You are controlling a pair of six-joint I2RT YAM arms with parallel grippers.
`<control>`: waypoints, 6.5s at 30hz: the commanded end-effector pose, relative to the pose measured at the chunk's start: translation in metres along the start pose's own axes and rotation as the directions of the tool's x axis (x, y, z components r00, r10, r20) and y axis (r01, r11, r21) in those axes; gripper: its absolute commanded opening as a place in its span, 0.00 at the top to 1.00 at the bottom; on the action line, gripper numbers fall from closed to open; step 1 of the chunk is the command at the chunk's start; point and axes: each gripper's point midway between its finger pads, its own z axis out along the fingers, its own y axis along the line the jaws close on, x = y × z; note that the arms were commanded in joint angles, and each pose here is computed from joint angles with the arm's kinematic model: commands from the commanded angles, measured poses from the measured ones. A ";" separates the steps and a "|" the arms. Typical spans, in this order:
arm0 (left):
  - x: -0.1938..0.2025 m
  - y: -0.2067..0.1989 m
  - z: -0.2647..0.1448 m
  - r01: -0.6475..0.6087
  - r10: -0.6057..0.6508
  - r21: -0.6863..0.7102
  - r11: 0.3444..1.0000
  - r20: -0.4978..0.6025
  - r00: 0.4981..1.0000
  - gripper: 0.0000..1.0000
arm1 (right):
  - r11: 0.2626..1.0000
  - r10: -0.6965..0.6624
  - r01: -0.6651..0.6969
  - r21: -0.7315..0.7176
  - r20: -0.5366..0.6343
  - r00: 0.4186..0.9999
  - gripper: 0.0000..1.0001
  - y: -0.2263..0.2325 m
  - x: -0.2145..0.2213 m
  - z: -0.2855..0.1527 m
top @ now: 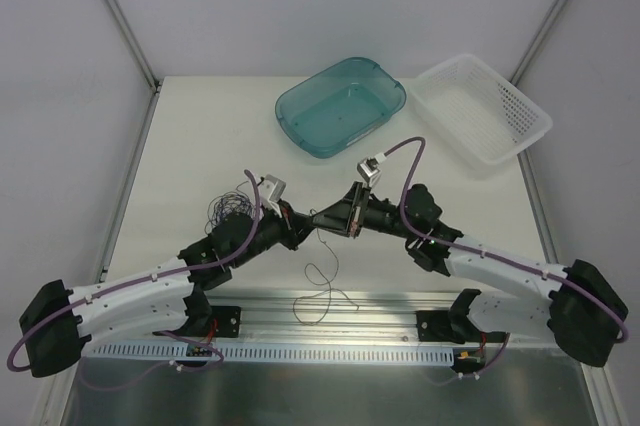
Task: Untangle the cables
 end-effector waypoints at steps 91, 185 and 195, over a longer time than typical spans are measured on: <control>-0.032 -0.047 0.013 0.000 -0.003 0.034 0.999 0.096 0.995 1.00 | 0.630 -0.645 0.478 0.613 0.069 0.761 0.28 -0.007 -0.050 -0.105; -0.084 0.174 -0.086 -0.113 -0.014 -0.747 0.655 -0.162 0.987 0.01 | 0.378 -0.149 0.697 0.609 -0.703 0.695 0.38 -0.198 0.019 -0.058; -0.099 0.187 -0.109 -0.286 0.136 -0.768 0.572 -0.255 0.957 0.01 | 0.353 -0.210 0.791 0.500 -0.781 0.588 0.09 -0.174 0.022 -0.059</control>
